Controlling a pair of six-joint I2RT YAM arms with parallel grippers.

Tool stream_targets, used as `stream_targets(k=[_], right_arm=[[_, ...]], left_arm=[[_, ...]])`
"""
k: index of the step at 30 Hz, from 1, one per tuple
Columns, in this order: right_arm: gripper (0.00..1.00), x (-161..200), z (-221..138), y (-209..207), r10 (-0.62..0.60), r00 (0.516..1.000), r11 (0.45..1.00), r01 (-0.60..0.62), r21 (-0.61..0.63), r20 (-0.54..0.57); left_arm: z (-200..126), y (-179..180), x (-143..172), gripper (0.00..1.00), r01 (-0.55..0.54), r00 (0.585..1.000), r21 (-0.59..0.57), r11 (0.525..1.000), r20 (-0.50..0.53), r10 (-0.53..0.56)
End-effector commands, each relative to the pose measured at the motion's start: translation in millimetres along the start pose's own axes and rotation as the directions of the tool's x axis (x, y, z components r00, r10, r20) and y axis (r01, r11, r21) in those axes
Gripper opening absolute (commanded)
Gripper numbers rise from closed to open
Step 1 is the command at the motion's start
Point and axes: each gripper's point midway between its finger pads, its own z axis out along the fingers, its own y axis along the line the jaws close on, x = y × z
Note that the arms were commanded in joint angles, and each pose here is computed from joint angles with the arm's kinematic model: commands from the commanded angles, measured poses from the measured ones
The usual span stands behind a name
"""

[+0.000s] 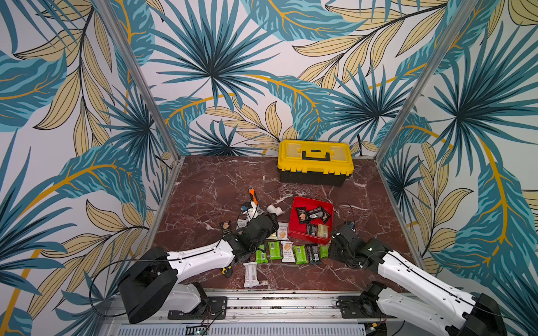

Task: Take the cookies out of the storage box
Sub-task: Place the cookie at the center of the board.

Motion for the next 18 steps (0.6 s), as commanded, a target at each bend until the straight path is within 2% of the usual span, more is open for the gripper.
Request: stream_targets(k=[1,7,11,13,16,18], right_arm=[[0.53,-9.9,-14.3,-3.6,0.011,0.999,1.0,-0.011,0.001,0.047],[0.53,-51.0,-33.2,38.9,-0.108,0.987,0.992,0.115,-0.053,0.121],[0.54,-77.2,-35.2,77.3,-0.237,0.961,0.964,0.25,-0.084,0.144],[0.57,-83.3,-27.1,90.2,-0.295,0.948,0.947,0.307,-0.094,0.118],[0.58,-87.9,-7.7,103.3,-0.31,0.95,0.942,0.312,-0.127,0.031],[0.59,-92.8,3.3,111.8,-0.34,0.94,0.932,0.339,-0.128,0.015]], left_arm=[[2.9,-9.1,-2.5,0.62,0.001,1.0,0.025,1.0,0.004,-0.001],[13.3,-39.9,10.7,0.63,-0.091,0.993,0.13,0.987,-0.063,0.1],[25.2,-60.4,22.1,0.64,-0.149,0.979,0.206,0.967,-0.109,0.174],[32.3,-63.5,24.7,0.64,-0.161,0.974,0.219,0.962,-0.123,0.191],[39.8,-65.6,24.2,0.63,-0.16,0.974,0.227,0.961,-0.123,0.191],[41.6,-64.9,19.8,0.63,-0.163,0.977,0.222,0.961,-0.098,0.188]])
